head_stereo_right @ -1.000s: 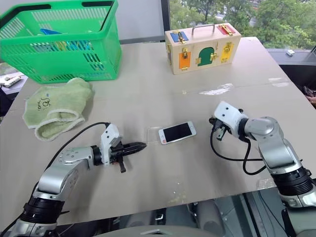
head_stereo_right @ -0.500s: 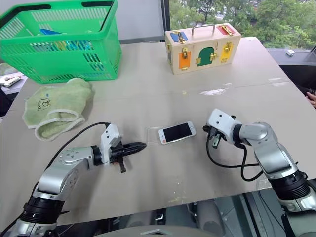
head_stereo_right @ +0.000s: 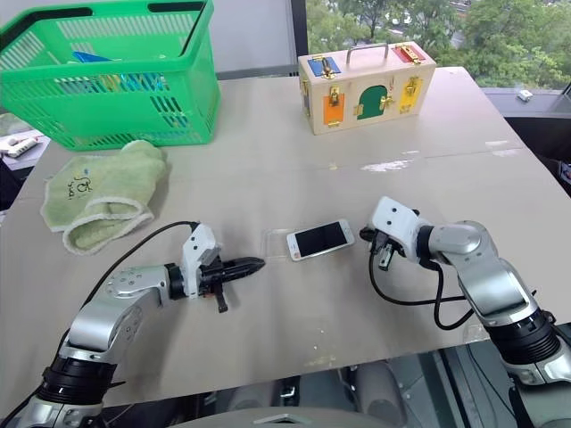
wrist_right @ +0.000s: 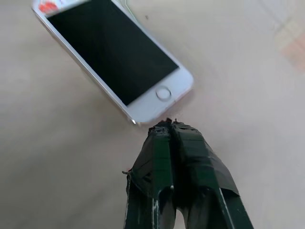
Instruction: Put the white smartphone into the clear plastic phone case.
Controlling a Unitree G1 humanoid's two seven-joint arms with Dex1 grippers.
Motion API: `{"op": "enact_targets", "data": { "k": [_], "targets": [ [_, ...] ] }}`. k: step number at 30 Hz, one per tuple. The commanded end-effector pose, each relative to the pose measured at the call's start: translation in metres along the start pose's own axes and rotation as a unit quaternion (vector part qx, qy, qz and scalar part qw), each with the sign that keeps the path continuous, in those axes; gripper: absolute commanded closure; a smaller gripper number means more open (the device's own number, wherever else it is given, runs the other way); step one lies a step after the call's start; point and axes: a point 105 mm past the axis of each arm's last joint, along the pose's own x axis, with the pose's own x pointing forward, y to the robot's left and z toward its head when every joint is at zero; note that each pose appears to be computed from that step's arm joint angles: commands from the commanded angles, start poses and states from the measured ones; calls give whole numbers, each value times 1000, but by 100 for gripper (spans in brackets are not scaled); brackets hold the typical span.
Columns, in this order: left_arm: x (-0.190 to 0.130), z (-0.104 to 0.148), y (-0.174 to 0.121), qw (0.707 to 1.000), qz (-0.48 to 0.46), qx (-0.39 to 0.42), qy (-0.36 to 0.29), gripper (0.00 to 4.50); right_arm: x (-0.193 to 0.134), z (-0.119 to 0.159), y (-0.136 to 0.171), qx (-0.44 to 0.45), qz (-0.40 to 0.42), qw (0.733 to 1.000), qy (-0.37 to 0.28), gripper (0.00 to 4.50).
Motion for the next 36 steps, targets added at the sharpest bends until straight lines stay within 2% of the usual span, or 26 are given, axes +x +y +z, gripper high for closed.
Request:
{"op": "enact_targets", "data": {
  "k": [1,6,13,18,26,32,36],
  "targets": [
    [2,2,-7,1000,-13,5,-3,444,-4,11,1,-14,0,1000,-14,450],
    [4,4,-6,1000,-14,7,-5,444,-3,15,4,-8,5,1000,-25,450],
    [3,4,-5,1000,-15,9,-2,444,-4,3,-12,-7,-37,999,4,450],
    [2,3,-2,1000,-11,1,-5,444,4,-6,-9,-17,-27,999,27,450],
    [2,5,-1,1000,-13,-6,-8,444,22,-1,-2,-20,2,1000,10,450],
    [-11,12,23,1000,25,5,-3,444,22,-1,-2,-24,3,1000,10,450],
    [-6,17,28,1000,22,21,1,444,21,-2,-3,-24,2,1000,12,450]
  ]
}}
